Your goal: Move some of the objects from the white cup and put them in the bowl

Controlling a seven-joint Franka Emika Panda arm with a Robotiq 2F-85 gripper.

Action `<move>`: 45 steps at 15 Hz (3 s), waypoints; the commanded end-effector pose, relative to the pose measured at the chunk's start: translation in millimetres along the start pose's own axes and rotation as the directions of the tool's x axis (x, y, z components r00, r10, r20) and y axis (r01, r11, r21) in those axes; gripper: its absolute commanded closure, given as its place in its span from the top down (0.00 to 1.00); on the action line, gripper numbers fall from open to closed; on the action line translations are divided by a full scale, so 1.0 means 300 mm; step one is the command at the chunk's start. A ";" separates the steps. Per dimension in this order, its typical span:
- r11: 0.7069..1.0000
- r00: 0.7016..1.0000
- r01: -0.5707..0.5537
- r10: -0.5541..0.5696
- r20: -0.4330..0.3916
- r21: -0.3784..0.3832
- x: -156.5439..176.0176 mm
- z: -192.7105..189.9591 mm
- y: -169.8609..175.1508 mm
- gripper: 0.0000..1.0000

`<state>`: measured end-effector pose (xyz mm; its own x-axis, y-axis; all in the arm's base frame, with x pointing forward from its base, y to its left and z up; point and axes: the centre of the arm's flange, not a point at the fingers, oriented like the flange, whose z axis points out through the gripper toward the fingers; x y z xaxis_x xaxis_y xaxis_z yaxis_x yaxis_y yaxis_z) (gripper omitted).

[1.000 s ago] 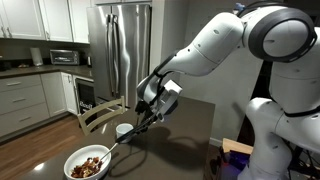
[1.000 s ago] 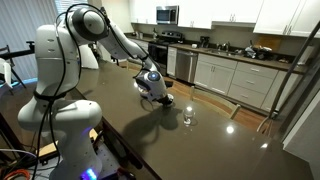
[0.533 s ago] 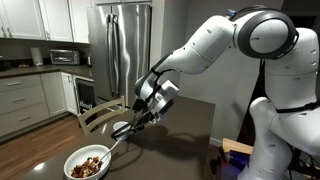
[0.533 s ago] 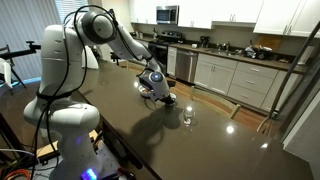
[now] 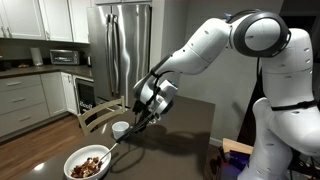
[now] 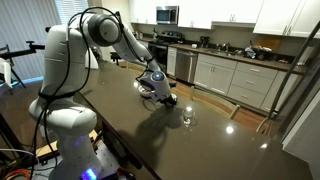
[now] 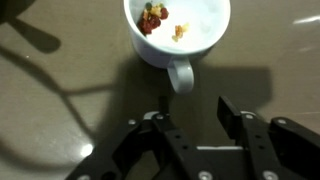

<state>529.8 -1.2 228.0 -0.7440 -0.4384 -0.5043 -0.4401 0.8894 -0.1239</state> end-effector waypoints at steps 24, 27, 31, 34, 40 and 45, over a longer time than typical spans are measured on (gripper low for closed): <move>0.921 0.878 0.381 -0.332 -0.345 0.085 0.040 -0.164 -0.090 1.00; 0.924 0.887 0.370 -0.320 -0.332 0.100 0.049 -0.109 -0.110 1.00; 0.923 0.885 0.372 -0.321 -0.337 0.098 0.054 -0.104 -0.108 1.00; 0.929 0.898 0.361 -0.321 -0.300 0.088 0.013 -0.158 -0.105 1.00; 0.834 0.833 0.530 -0.480 -0.275 0.152 -0.058 -0.289 -0.040 1.00; 0.675 0.717 0.696 -0.644 -0.266 0.243 -0.088 -0.375 -0.025 1.00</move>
<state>520.5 -10.8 312.2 -0.4765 -0.8757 -0.0785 -0.6930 0.4290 -0.5794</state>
